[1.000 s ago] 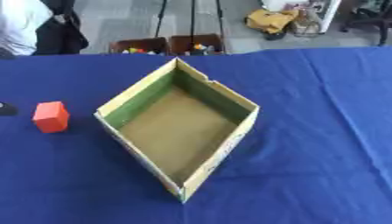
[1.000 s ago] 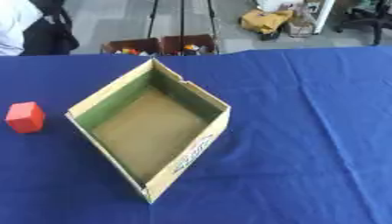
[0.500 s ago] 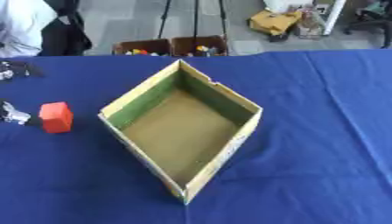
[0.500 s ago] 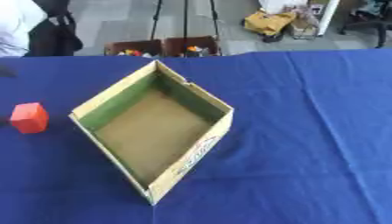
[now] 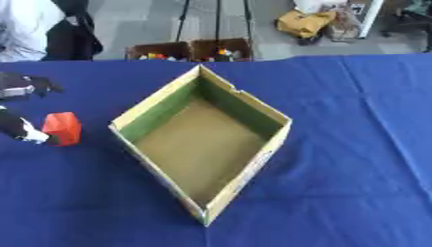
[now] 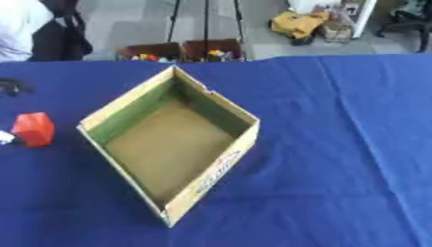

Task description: Pick up objects on the table and place them in the box.

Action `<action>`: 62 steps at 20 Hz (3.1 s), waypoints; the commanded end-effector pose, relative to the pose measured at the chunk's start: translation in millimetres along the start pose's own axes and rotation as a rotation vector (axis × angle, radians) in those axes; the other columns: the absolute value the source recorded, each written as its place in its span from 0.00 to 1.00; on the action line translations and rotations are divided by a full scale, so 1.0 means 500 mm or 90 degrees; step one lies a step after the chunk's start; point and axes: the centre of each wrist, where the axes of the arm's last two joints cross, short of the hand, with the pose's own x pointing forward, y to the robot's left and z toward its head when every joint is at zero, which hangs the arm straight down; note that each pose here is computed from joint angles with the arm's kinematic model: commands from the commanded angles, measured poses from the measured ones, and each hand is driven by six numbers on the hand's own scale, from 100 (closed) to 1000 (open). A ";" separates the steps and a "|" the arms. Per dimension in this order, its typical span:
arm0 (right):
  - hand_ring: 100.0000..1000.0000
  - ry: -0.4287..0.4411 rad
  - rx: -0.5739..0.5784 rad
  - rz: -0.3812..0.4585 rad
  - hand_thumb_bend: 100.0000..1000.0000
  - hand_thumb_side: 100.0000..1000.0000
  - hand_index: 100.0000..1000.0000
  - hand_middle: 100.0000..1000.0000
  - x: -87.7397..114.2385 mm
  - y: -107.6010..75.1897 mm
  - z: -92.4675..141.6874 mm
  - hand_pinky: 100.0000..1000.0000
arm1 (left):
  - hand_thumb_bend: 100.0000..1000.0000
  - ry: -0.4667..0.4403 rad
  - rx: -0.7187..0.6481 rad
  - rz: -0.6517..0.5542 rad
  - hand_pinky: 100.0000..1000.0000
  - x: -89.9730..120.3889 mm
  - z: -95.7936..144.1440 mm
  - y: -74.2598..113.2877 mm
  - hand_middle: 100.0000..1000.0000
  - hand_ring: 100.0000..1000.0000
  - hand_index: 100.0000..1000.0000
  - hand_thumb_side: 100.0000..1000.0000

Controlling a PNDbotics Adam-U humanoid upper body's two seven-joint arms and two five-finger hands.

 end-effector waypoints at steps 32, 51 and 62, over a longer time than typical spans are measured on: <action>0.68 -0.017 -0.013 -0.012 0.00 0.76 0.77 0.75 0.010 0.000 -0.021 0.74 | 0.19 0.059 0.013 0.038 0.44 -0.034 -0.004 -0.017 0.63 0.53 0.82 0.33; 0.68 -0.005 -0.017 -0.007 0.00 0.74 0.78 0.75 0.008 -0.002 -0.013 0.74 | 0.00 0.052 0.124 0.056 0.18 -0.022 0.020 0.028 0.44 0.37 0.59 0.36; 0.69 -0.001 -0.015 -0.003 0.00 0.74 0.78 0.75 0.007 -0.005 -0.008 0.74 | 0.00 -0.007 0.231 0.020 0.15 0.034 0.078 0.122 0.42 0.34 0.57 0.38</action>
